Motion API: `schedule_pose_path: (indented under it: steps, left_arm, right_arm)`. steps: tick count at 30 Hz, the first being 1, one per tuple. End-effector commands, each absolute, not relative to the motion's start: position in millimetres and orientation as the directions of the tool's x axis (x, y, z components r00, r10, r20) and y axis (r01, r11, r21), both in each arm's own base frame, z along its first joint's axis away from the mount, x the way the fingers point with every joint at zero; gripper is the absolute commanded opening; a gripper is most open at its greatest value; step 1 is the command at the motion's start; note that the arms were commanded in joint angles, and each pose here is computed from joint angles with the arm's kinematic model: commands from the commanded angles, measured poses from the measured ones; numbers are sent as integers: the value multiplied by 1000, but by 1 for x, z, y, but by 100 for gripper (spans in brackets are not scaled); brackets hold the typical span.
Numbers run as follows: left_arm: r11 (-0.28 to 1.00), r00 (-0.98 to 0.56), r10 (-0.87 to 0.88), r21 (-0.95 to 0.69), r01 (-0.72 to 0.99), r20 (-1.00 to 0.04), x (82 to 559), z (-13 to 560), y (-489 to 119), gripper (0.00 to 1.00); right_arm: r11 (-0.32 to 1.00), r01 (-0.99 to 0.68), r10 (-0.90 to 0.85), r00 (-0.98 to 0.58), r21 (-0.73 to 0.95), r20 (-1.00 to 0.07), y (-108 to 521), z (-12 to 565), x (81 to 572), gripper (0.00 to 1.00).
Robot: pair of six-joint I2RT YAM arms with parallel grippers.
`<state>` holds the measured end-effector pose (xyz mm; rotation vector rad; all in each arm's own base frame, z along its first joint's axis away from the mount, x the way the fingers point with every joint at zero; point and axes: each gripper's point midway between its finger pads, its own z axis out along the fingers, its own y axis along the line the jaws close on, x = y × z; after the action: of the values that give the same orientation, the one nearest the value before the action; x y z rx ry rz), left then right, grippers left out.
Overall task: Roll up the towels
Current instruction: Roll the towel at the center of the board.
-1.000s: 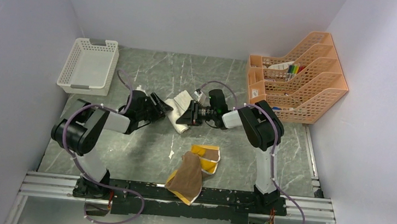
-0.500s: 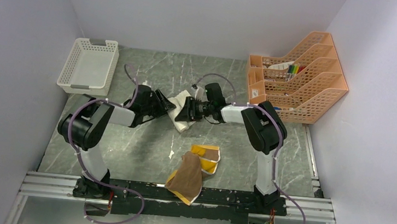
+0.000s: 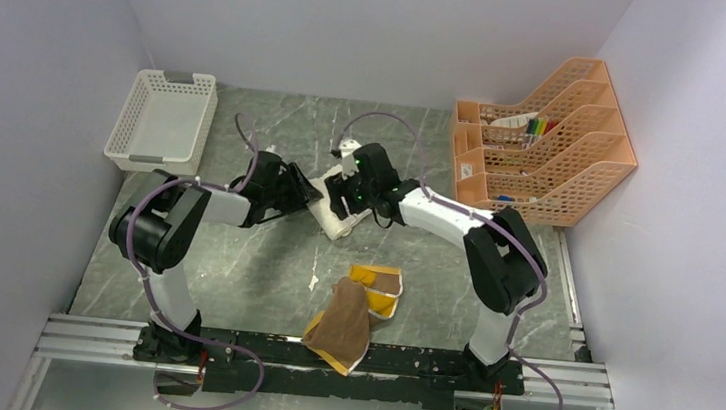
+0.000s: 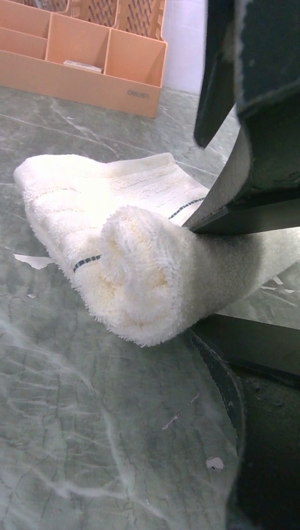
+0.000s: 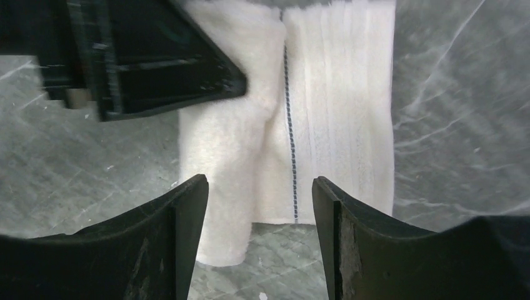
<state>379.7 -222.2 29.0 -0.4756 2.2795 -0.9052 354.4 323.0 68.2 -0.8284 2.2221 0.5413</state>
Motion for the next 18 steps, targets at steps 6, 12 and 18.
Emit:
schedule_pose_path:
  steps: [6, 12, 18]
  left_arm:
    - [765, -769, -477, -631, -126, -426, 379, 4, -217, 57]
    - [779, -777, -461, -614, -124, -429, 382, 4, -217, 57]
    - [786, -782, -455, -604, -129, -426, 383, 3, -217, 57]
  right_arm:
    - [656, -749, -546, -387, -92, -743, 348, 81, 340, 64]
    - [637, -765, -584, -396, -97, -709, 365, 65, 327, 64]
    - [658, -742, -598, -411, -129, -688, 370, 53, 326, 64]
